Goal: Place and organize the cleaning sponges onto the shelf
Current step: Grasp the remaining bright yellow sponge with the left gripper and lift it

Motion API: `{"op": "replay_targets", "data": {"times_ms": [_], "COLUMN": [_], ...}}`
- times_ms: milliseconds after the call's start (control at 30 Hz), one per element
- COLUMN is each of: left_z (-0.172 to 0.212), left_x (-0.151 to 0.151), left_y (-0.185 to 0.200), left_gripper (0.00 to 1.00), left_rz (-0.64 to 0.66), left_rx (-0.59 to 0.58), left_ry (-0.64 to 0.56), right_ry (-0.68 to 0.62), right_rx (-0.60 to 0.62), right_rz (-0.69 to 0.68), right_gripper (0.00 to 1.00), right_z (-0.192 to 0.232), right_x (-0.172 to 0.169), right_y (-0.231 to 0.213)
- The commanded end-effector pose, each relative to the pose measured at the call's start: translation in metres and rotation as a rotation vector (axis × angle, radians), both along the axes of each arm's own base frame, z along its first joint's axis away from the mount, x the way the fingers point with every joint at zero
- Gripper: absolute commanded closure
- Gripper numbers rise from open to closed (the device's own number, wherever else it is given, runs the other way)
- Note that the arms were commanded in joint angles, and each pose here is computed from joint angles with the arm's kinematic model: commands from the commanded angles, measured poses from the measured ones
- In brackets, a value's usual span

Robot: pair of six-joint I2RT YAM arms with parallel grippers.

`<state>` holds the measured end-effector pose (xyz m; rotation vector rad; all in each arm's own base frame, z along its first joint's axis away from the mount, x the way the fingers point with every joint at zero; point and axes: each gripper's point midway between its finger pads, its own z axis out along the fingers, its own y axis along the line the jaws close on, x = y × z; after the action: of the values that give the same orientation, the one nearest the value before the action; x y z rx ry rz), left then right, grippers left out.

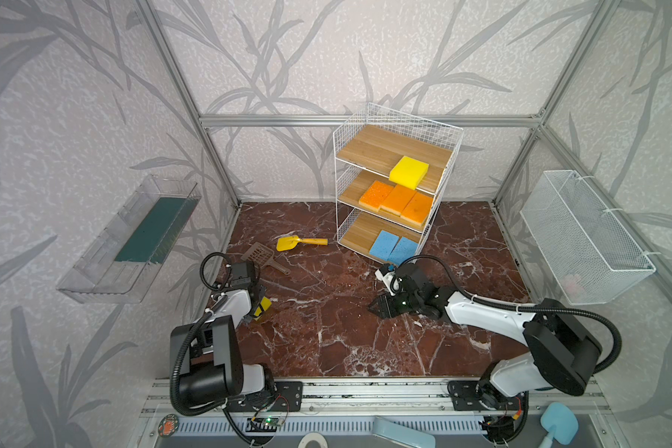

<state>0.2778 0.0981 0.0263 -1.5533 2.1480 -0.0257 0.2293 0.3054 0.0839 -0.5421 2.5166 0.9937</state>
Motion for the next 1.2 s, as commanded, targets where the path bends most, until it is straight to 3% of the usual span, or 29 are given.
{"op": "replay_targets", "data": {"times_ms": [0,100,167,400,700,933,1167], "left_z": [0.012,0.025,0.034,0.058,0.049,0.037,0.058], "left_x": [0.019,0.035,0.043,0.060,0.043,0.028,0.006], "left_y": [-0.025,-0.047,-0.070,-0.181,-0.306,-0.323,-0.325], "left_gripper": [0.29,0.33,0.34,0.34,0.32,0.01,0.01], "left_rz": [-0.141,-0.242,-0.349,-0.779,-1.246,-1.358,-1.492], "left_rx": [-0.098,-0.140,-0.136,-0.116,-0.033,0.024,0.088], "left_ry": [-0.101,-0.198,-0.199,-0.242,-0.155,-0.115,-0.177], "right_ry": [-0.029,-0.035,-0.038,-0.033,0.007,-0.040,-0.084], "right_rx": [-0.004,-0.006,-0.004,0.008,-0.005,-0.019,-0.003], "right_rz": [-0.001,-0.015,-0.025,-0.077,-0.179,-0.230,-0.265], "right_gripper": [0.45,0.46,0.45,0.45,0.45,0.45,0.45], "right_z": [0.008,0.011,0.013,0.020,0.009,0.023,0.038], "right_x": [0.007,0.009,0.012,0.017,0.009,0.011,0.020], "right_y": [0.001,-0.002,-0.004,-0.020,-0.065,-0.085,-0.095]}}
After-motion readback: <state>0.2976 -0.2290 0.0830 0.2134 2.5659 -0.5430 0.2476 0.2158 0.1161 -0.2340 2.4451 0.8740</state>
